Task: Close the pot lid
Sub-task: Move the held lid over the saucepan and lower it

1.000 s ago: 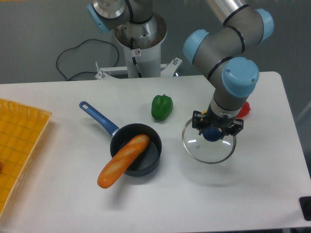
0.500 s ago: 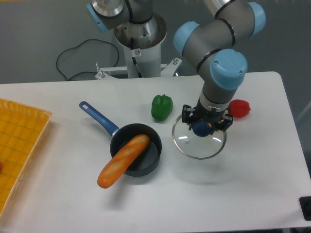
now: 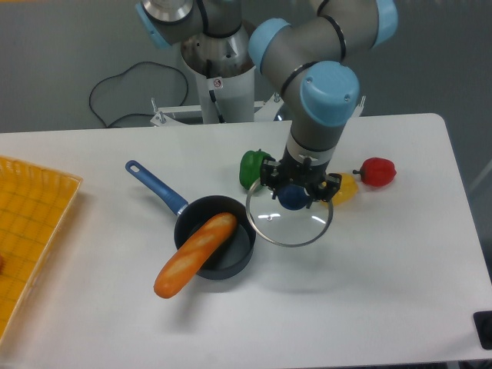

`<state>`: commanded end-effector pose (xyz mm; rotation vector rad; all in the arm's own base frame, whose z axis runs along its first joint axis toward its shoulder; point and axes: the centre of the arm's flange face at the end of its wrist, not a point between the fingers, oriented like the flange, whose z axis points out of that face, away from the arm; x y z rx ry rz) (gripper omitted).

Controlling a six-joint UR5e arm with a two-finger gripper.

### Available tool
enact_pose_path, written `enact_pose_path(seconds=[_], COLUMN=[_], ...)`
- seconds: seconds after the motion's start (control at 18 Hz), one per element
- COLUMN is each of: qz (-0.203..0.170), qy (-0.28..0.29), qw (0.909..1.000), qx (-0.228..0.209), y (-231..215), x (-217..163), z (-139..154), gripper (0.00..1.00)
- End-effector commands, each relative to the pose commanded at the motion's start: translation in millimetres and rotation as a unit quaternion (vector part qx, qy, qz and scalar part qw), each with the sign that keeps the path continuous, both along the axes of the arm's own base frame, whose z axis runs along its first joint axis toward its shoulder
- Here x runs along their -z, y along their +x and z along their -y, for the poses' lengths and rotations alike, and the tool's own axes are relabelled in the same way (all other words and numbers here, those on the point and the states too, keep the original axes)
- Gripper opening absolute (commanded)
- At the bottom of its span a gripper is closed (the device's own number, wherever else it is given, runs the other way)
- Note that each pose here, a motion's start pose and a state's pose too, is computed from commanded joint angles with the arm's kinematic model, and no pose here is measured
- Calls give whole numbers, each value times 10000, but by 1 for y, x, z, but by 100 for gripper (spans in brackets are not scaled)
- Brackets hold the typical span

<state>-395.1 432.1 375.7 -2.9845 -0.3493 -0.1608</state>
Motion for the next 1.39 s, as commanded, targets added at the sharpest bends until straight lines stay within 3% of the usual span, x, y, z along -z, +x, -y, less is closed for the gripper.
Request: enact_pose_path(seconds=[0.94, 1.39], qz=[-289, -405], qy=[577, 716], qw=[9970, 9951], qx=[-436, -542], y=[80, 91], x=[13, 7], z=[-33, -48], gripper=[40, 40])
